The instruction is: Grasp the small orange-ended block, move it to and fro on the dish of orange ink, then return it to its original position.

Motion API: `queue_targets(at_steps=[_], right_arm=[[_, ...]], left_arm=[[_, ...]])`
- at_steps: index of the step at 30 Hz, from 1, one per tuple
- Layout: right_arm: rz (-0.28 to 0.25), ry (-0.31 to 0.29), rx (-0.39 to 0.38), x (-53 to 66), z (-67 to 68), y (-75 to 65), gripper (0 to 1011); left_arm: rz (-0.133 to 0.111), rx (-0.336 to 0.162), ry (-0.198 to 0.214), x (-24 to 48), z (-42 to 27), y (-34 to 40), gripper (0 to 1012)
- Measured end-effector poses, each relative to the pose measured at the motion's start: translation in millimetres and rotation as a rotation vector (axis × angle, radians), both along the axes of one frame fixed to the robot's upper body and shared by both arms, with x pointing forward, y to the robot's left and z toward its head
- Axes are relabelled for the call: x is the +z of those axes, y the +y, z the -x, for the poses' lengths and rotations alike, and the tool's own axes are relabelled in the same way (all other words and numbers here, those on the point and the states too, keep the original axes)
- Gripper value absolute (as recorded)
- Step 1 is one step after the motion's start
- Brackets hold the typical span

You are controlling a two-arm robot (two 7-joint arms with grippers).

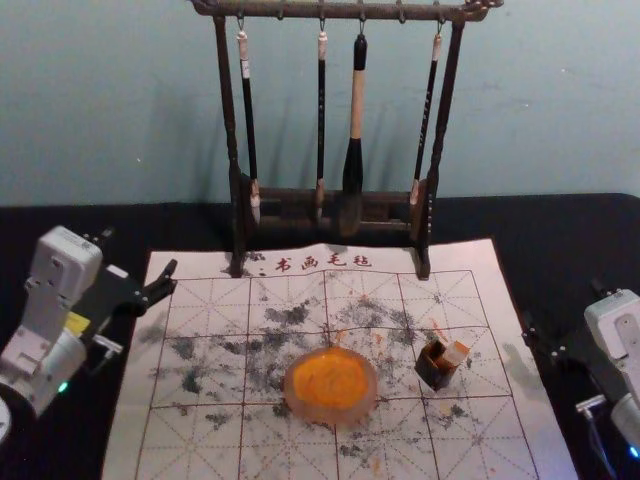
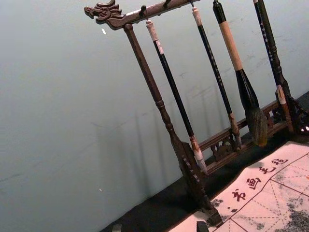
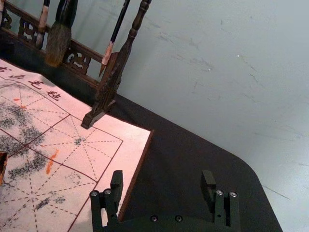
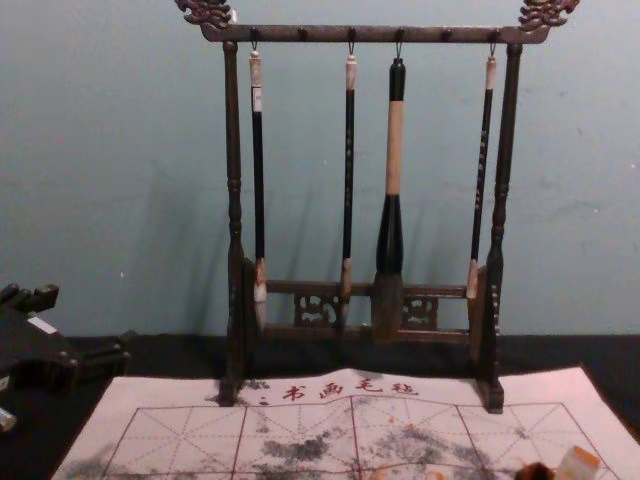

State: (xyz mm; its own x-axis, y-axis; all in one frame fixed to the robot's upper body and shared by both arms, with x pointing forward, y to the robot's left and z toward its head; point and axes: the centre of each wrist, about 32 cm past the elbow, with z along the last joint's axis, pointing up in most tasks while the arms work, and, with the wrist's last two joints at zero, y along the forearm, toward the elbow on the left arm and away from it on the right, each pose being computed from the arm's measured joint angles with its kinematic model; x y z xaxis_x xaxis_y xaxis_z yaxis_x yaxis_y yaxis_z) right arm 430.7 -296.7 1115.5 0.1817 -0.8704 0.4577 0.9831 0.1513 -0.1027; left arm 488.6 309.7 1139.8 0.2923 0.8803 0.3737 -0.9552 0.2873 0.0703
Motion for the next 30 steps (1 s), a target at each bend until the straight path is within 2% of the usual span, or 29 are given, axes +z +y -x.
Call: queue_targets(at_steps=[30], right_arm=[[0.000,0.000,0.000,0.0,0.0,0.0,1000]], left_arm=[[0.000,0.000,0.000,0.0,0.0,0.0,1001]])
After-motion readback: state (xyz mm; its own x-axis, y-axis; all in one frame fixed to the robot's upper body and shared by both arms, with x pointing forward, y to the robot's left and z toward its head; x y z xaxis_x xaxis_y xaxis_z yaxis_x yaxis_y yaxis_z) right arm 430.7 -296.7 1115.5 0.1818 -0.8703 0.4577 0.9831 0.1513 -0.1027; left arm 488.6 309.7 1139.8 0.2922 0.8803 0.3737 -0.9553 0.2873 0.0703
